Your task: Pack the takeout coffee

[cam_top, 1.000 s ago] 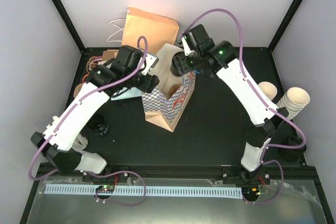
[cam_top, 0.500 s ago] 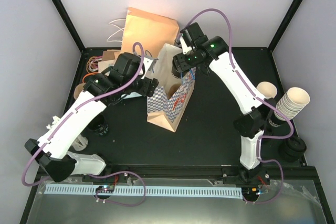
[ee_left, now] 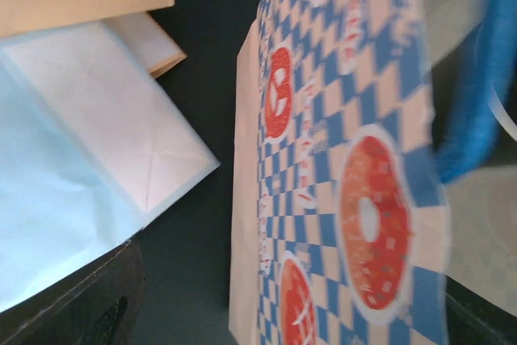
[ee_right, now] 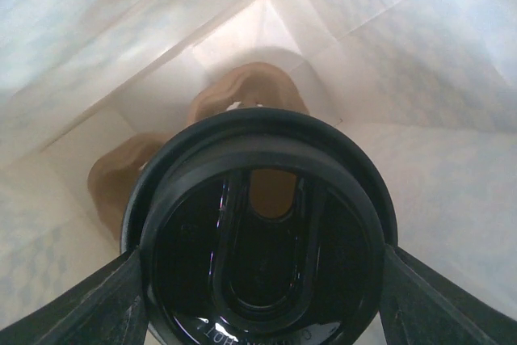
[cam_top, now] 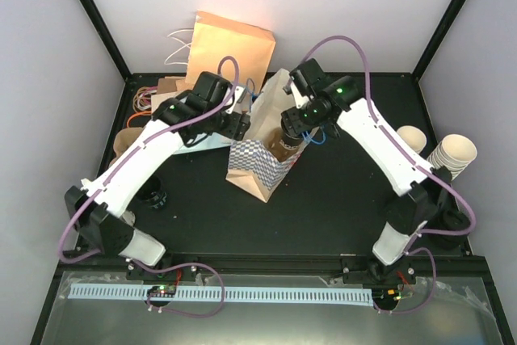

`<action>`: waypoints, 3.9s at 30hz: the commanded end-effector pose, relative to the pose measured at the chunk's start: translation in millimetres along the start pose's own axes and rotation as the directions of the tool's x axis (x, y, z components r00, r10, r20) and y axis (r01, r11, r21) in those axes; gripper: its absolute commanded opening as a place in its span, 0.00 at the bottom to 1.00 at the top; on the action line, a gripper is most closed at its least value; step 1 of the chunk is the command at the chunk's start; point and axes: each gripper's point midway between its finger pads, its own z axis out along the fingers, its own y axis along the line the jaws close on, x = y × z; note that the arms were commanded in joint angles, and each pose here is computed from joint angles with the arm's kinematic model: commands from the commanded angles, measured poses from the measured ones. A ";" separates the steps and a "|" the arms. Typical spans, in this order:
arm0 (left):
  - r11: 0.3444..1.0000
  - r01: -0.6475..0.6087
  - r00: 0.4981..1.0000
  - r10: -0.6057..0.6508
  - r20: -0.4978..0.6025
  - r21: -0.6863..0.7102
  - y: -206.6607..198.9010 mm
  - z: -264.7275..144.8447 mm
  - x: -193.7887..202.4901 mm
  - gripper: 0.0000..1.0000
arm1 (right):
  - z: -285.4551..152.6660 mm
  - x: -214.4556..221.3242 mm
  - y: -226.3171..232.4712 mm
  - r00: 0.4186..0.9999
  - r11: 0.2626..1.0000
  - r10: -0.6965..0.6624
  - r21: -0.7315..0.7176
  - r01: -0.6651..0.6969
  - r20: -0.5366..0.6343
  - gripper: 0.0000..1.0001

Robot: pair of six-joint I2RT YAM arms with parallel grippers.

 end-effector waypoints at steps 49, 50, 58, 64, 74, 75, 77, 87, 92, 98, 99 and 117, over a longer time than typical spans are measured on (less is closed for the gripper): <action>0.809 -0.552 0.807 0.457 0.373 0.202 -101.7 -59.1 -48.1 0.02 | -121.7 55.4 25.9 0.975 1.000 -0.016 0.004 0.015 0.222 0.63; 0.806 -0.554 0.805 0.456 0.380 0.207 -103.0 -60.7 -47.1 0.01 | -118.8 57.6 28.6 0.973 1.000 -0.025 -0.012 0.028 0.232 0.63; 0.804 -0.545 0.809 0.430 0.401 0.238 -109.2 -67.2 -40.3 0.02 | -79.7 78.7 43.4 0.958 0.996 -0.083 0.056 0.071 0.274 0.58; 0.766 -0.592 0.777 0.459 0.431 0.250 -118.6 -75.8 -21.0 0.01 | -47.8 113.3 60.6 0.935 0.996 -0.088 0.032 0.082 0.344 0.58; 0.726 -0.663 0.690 0.498 0.525 0.182 -131.9 -113.5 2.2 0.02 | -13.1 146.9 85.1 0.907 0.995 -0.090 0.064 0.070 0.410 0.59; 0.724 -0.669 0.681 0.506 0.529 0.168 -131.3 -115.2 4.9 0.01 | -11.7 148.1 87.8 0.904 0.995 -0.094 0.075 0.068 0.416 0.59; 0.717 -0.680 0.667 0.515 0.537 0.157 -131.2 -120.3 10.3 0.01 | -10.2 148.1 87.8 0.902 0.995 -0.076 0.086 0.043 0.425 0.59; 0.671 -0.727 0.638 0.582 0.503 0.146 -144.3 -118.2 50.4 0.01 | 7.5 154.5 79.9 0.872 0.995 -0.027 0.096 -0.023 0.489 0.57; 0.677 -0.718 0.650 0.567 0.506 0.163 -153.7 -120.6 55.5 0.01 | 10.4 155.6 72.7 0.855 0.989 -0.043 0.142 -0.036 0.517 0.57; 0.686 -0.705 0.659 0.542 0.522 0.179 -164.0 -120.3 54.1 0.02 | 1.6 145.9 86.4 0.829 0.997 -0.025 0.071 -0.017 0.558 0.56; 0.687 -0.704 0.660 0.540 0.522 0.179 -164.5 -120.3 53.9 0.02 | -0.5 144.5 78.2 0.821 0.993 -0.014 0.103 -0.055 0.571 0.54; 0.715 -0.677 0.692 0.537 0.482 0.175 -162.3 -113.1 53.6 0.02 | -24.7 144.7 39.0 0.765 0.965 0.050 0.167 -0.203 0.642 0.53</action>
